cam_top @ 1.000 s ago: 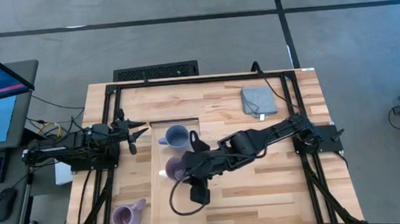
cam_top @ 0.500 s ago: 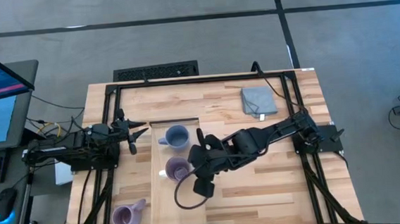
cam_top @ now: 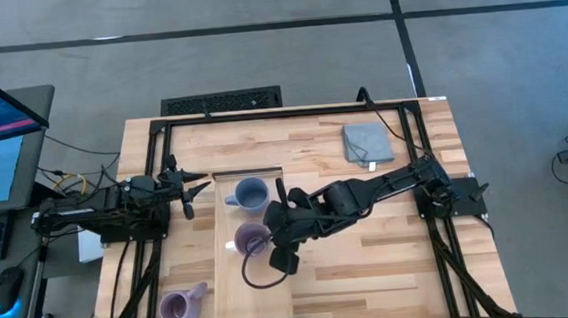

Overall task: Stack small to large cups/mugs on shelf
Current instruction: Put the purple patterned mug on the shelf, then put the purple mug on the shelf

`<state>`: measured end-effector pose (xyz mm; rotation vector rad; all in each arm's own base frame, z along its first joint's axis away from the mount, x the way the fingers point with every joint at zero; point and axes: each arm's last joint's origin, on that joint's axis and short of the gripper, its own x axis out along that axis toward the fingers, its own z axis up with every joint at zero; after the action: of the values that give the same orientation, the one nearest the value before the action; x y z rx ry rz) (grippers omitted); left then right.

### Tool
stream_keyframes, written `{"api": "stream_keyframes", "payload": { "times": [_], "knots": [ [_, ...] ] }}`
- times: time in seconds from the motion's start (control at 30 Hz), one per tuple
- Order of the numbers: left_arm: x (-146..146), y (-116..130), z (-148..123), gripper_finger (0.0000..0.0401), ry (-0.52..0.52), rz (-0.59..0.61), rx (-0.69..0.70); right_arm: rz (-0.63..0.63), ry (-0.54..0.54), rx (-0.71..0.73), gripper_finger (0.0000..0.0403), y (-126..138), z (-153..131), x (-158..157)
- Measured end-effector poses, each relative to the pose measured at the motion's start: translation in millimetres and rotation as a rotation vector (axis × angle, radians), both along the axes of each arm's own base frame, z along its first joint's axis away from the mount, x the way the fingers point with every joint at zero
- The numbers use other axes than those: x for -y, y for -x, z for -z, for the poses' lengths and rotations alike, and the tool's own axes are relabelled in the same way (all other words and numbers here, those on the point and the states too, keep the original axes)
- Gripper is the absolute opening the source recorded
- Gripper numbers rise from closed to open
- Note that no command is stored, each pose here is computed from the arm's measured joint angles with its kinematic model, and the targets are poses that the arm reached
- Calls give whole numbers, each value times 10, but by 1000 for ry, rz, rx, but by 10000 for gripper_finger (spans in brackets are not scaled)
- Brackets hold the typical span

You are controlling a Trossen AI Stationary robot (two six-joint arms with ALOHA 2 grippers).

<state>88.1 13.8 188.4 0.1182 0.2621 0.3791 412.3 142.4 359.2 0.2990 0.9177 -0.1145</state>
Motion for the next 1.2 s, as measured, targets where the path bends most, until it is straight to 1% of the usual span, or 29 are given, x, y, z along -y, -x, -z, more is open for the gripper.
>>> {"api": "stream_keyframes", "payload": {
  "times": [0.1, 0.47, 0.53, 0.63, 0.7, 0.8, 0.83, 0.93, 1.0, 1.03, 1.1, 1.2],
  "knots": [
    [0, 0, 0, 98, 0, 0, 0, -27, -20, 27, 123, -24, -19, -16],
    [0, 0, 0, 98, 0, 0, 0, -36, -30, 20, 123, -5, -17, -57],
    [0, 0, 0, 98, 0, 0, 0, -40, -29, 3, 123, 32, -20, -83],
    [0, 0, 0, 98, 0, 0, 0, -29, -12, -28, 123, 155, -98, -110],
    [0, 0, 1, 98, 0, 0, -1, -25, 26, -72, 123, 243, -127, -116],
    [0, 0, 1, 98, 0, 0, -1, -36, 112, -194, 123, 364, -71, -100],
    [0, 0, 1, 98, 0, 0, -1, -36, 149, -238, 123, 407, -53, -77],
    [0, 2, 8, 98, 4, -1, -7, -15, 325, -331, 123, 489, 29, 3],
    [2, 5, 22, 98, 43, -5, -6, -56, 427, -333, 123, 465, 82, 51],
    [4, 5, 23, 98, 68, -3, 1, -88, 460, -338, 123, 480, 70, 80],
    [8, 3, 22, 98, 104, 3, 16, -122, 488, -324, 123, 507, -7, 158],
    [10, 2, 20, 98, 131, 3, 28, -126, 508, -338, 123, 582, -61, 289]
  ]
}}
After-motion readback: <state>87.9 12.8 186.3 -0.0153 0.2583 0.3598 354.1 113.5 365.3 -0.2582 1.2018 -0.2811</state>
